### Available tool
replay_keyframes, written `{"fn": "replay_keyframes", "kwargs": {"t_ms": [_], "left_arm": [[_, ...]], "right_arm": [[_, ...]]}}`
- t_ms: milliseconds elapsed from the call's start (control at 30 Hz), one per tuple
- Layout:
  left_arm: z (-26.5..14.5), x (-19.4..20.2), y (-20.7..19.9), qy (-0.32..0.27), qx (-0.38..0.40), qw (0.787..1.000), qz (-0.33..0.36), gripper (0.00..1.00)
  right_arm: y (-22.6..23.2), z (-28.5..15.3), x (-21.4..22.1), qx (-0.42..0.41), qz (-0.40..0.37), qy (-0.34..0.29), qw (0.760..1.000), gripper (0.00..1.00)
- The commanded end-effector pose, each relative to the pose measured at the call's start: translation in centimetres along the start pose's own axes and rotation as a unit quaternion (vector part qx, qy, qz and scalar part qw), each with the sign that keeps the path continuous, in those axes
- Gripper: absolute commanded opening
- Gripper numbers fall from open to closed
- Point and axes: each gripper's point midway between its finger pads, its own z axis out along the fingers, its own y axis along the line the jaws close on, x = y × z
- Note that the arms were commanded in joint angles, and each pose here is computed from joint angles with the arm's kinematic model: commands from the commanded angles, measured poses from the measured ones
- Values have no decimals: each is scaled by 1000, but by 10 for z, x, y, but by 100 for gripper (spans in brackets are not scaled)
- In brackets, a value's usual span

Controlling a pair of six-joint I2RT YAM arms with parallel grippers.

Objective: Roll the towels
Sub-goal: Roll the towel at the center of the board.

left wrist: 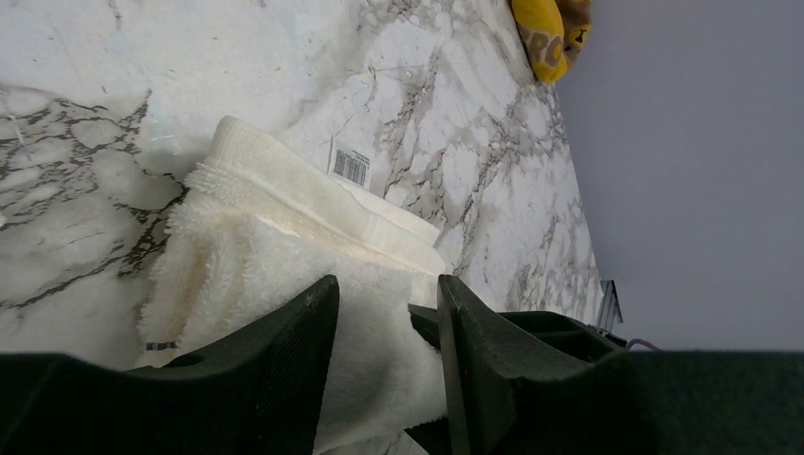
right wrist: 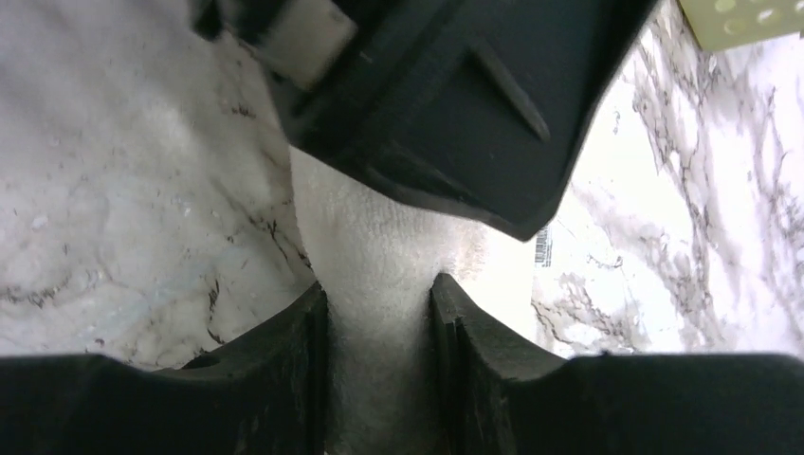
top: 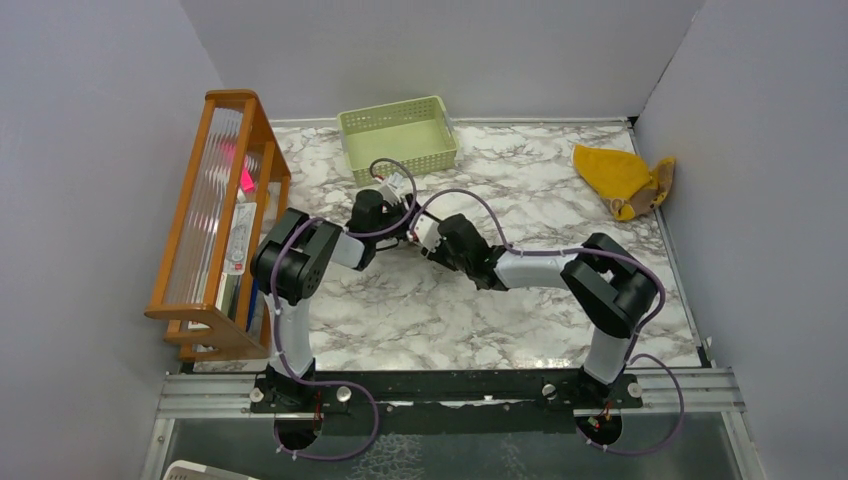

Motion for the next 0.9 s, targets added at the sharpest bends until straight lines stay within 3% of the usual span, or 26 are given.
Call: {"fn": "replay_keyframes", "kwargs": {"t_ms": [0,100,133,200,333,467,600,733,867], "left_arm": [[-18,-10,34,6,-48,997,-55,50],[-33,-44,18,-26,-28,998,-57,56],[-38,-53,13,-36,-23,998,-54,57],[-47,-65,3,-51,-15,997,-47,64],[-58,-67,-11,-57,-6,997,-41,67],[-65,-48,-4,-47,-19,997,-50,68],[-57,-16,0,-18,-31,998,-57,68],[-33,10,-1,6,-36,998,-55,68],[-7,11,-12,-2,-4,997,-76,69]], "right_arm": [[8,0,36,-11,46,79,996,31],[8,-1,32,-33,108,79,990,3],[7,-2,30,-39,130,78,988,1],[6,-3,26,-59,177,75,980,1],[-10,-9,10,-97,296,42,949,1],[-27,-18,-3,-146,402,3,904,1],[-31,-21,-4,-213,491,-16,844,1],[-23,-23,-1,-272,543,-28,794,1],[-12,-20,2,-295,561,-29,773,1]]}}
